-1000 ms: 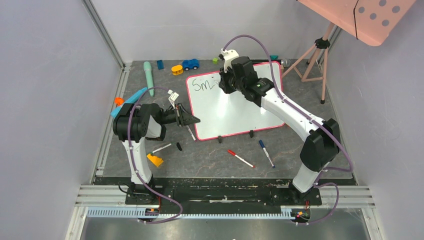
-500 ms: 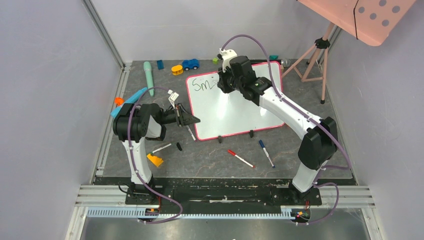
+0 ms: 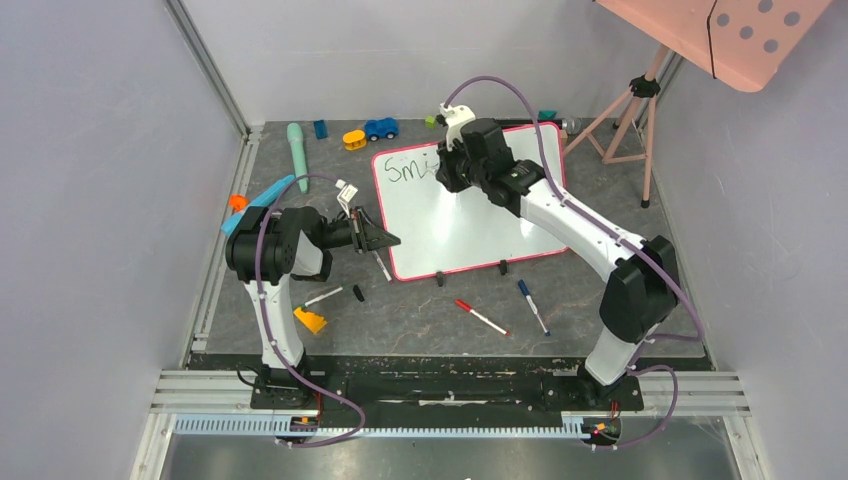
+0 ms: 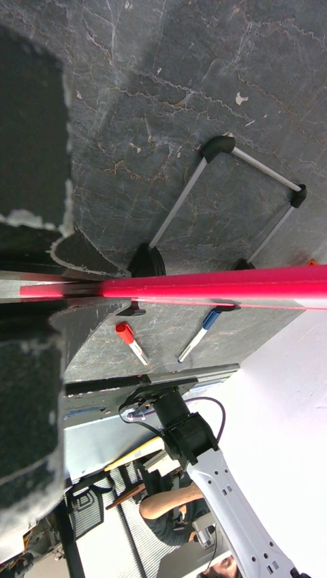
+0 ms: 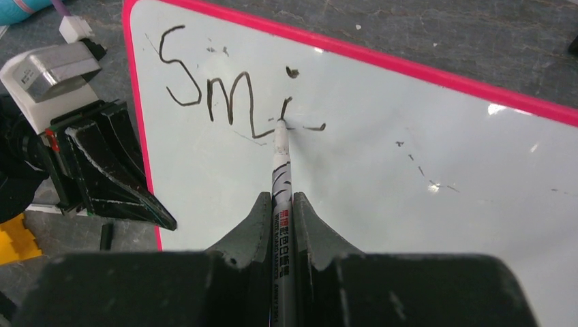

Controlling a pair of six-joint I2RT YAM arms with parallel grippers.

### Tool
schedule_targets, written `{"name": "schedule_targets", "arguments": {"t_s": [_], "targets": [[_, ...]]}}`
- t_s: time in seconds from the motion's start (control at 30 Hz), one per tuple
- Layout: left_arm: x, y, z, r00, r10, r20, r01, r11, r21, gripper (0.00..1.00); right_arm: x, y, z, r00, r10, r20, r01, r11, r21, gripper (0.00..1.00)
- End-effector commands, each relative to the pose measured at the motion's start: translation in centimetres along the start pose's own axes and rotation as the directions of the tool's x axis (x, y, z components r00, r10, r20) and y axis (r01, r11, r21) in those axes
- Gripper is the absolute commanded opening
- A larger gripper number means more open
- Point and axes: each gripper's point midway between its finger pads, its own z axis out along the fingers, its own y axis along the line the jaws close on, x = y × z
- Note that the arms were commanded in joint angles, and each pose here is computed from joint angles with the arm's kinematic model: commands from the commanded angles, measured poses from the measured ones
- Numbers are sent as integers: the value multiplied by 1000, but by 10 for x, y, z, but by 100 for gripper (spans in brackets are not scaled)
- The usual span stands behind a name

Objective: Write a sentence on the whiteboard

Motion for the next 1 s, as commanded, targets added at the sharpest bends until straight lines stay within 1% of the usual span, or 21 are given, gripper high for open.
{"name": "schedule_targets", "arguments": {"t_s": [0.0,0.13,0.23,0.33,0.47,0.7,0.97], "targets": [[7,-6,-1,996,85,-23,-84,996,35,4,6,-2,-11,1000,7,8,-7,1000,3,0],[8,-6,-1,996,84,-24,-83,996,35,4,17,-2,-15,1000,16,-4,-16,1000,2,0],[8,-5,-1,996,82,-22,-81,996,33,4,17,-2,-16,1000,23,-1,-23,1000,1,0],[8,-5,-1,996,82,-22,-81,996,33,4,4,0,-18,999,25,24,-25,1000,-5,0],[7,-5,-1,996,84,-22,-83,996,34,4,-22,13,-26,997,25,67,-20,997,-75,0],[7,-5,-1,996,84,-22,-83,996,33,4,-61,11,-39,990,28,138,-18,997,-74,0],[7,-6,-1,996,87,-23,-86,996,36,4,-63,-5,-27,992,26,124,-25,1000,-10,0]]}}
